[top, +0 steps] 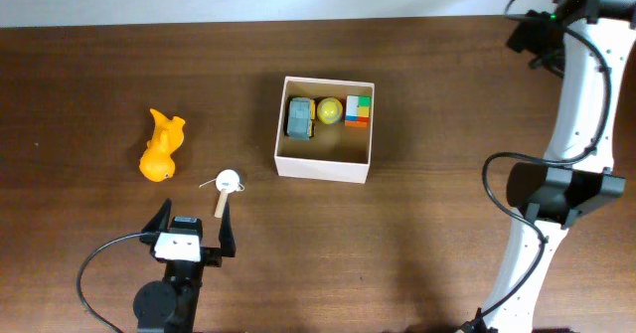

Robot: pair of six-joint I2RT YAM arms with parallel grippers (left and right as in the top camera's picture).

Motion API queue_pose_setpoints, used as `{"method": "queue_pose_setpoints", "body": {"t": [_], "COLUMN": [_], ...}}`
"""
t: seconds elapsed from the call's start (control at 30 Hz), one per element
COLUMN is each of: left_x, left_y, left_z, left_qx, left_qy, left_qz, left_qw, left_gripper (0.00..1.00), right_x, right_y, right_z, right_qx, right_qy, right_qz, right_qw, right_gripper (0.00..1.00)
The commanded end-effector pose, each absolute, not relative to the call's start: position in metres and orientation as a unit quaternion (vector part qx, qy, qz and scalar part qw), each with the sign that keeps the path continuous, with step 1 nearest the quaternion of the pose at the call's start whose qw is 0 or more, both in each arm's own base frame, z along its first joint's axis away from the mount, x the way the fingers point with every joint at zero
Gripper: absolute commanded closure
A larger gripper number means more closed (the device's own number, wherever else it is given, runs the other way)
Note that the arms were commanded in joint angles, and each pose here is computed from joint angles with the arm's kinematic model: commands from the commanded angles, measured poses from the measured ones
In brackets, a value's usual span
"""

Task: Pack container
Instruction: 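Raise the right gripper and move it to the upper right, then move the left gripper to the orange rubber toy and grasp it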

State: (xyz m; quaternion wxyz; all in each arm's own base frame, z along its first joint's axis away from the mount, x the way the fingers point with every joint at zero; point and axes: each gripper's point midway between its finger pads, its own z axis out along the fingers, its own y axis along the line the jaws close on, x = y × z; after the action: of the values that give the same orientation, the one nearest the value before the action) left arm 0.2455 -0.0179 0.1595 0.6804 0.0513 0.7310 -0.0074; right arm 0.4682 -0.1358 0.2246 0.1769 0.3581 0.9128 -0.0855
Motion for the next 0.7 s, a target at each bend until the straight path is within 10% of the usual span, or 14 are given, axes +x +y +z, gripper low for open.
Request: {"method": "queue_pose_setpoints", "body": {"t": [0.0, 0.27, 0.47, 0.67], "left_x": [0.245, 0.243, 0.255, 0.273], "left_y": [-0.02, -0.022, 0.004, 0.035], "left_z": [0.156, 0.158, 0.248, 0.26], "left_qx": [0.056, -0.006, -0.008, 0.005], "left_qy": [0.733, 0.764, 0.8, 0.911], "left_qz": [-0.011, -0.074, 0.026, 0.137], "left_qw": [0.677, 0.641, 0.6, 0.389], "left_gripper": [0.01, 0.01, 0.01, 0.01], "right_x": [0.462, 0.462, 0.462, 0.462], "right_y": [-0.146, -0.149, -0.149, -0.149], "right_z": [0.231, 0.231, 0.231, 0.231], "right_qx": [0.37, 0.372, 0.372, 0.372], "right_qy": [0.908, 0.907, 0.907, 0.907], "right_qz": [-0.081, -0.081, -0.081, -0.081], "right_qw": [0.18, 0.18, 0.18, 0.18], "right_gripper": [0.01, 0.01, 0.01, 0.01]}}
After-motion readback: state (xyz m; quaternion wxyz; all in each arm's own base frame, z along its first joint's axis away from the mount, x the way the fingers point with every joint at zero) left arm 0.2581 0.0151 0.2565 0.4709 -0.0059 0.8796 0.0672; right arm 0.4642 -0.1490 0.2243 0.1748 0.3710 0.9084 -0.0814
